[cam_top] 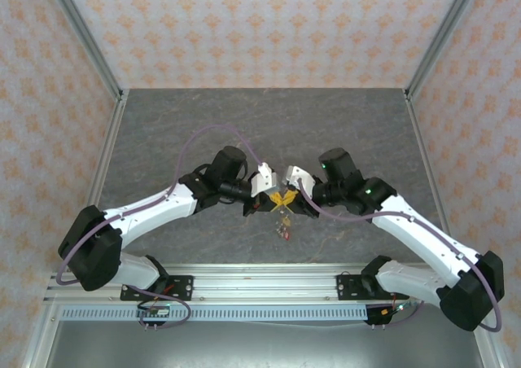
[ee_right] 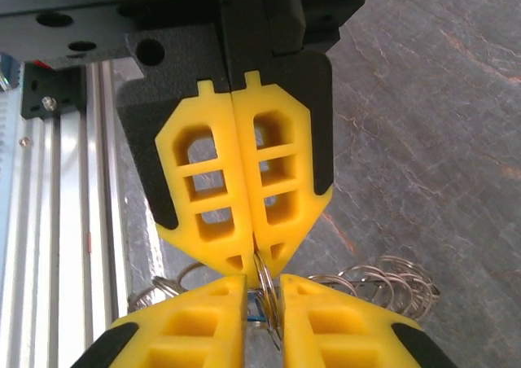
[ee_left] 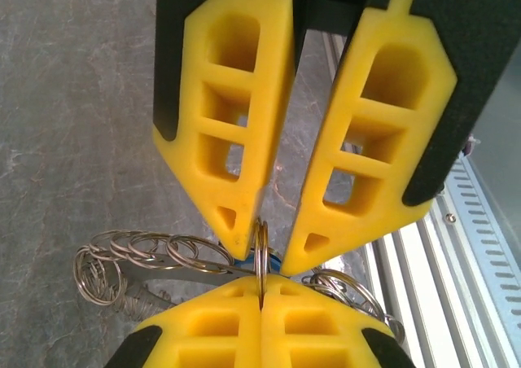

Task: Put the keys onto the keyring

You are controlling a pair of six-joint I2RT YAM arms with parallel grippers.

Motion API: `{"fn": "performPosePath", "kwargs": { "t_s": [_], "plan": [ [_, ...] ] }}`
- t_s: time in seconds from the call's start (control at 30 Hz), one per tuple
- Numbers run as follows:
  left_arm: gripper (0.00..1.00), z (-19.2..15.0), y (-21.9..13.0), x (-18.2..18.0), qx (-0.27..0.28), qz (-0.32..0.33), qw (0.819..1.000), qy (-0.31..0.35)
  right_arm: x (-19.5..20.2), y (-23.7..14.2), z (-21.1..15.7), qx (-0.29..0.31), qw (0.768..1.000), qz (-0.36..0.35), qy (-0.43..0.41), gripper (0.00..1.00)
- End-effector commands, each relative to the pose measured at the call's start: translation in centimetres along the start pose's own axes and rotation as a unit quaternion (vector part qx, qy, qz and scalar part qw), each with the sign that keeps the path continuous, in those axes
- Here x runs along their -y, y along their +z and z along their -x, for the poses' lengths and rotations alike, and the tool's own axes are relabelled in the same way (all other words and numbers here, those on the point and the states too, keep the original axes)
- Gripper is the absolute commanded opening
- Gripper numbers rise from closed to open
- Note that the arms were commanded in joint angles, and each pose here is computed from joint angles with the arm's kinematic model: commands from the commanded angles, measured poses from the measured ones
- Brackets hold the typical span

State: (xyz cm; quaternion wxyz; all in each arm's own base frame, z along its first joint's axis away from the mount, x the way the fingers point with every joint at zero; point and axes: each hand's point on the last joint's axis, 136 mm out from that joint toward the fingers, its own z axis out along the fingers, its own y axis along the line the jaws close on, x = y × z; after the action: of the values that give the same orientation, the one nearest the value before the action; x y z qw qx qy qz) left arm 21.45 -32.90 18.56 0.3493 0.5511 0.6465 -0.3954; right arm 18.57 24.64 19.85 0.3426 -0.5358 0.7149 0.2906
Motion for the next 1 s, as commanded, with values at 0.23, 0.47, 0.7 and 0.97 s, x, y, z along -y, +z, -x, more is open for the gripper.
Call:
{"fn": "performPosePath", "kwargs": {
  "t_s": [0.23,0.47,0.7,0.97],
  "plan": [
    [0.00,3.7,-0.9,0.9,0.072,-0.018,0.997,0.034,0.6,-0.8,1.1,0.089,0.996,-0.005,0.003,0.17],
    [0.00,3.7,-1.0,0.9,0.078,-0.019,0.996,0.029,1.2,-1.0,0.8,0.109,0.994,-0.016,0.014,0.12],
    [0.07,2.5,-0.9,-0.1,0.037,0.011,0.999,0.025,1.1,-1.2,1.2,0.092,0.996,-0.002,0.012,0.00],
    [0.16,2.3,-0.8,-0.6,0.011,0.031,0.999,0.039,0.6,-1.1,1.1,0.051,0.998,0.022,0.015,0.00]
  ]
}}
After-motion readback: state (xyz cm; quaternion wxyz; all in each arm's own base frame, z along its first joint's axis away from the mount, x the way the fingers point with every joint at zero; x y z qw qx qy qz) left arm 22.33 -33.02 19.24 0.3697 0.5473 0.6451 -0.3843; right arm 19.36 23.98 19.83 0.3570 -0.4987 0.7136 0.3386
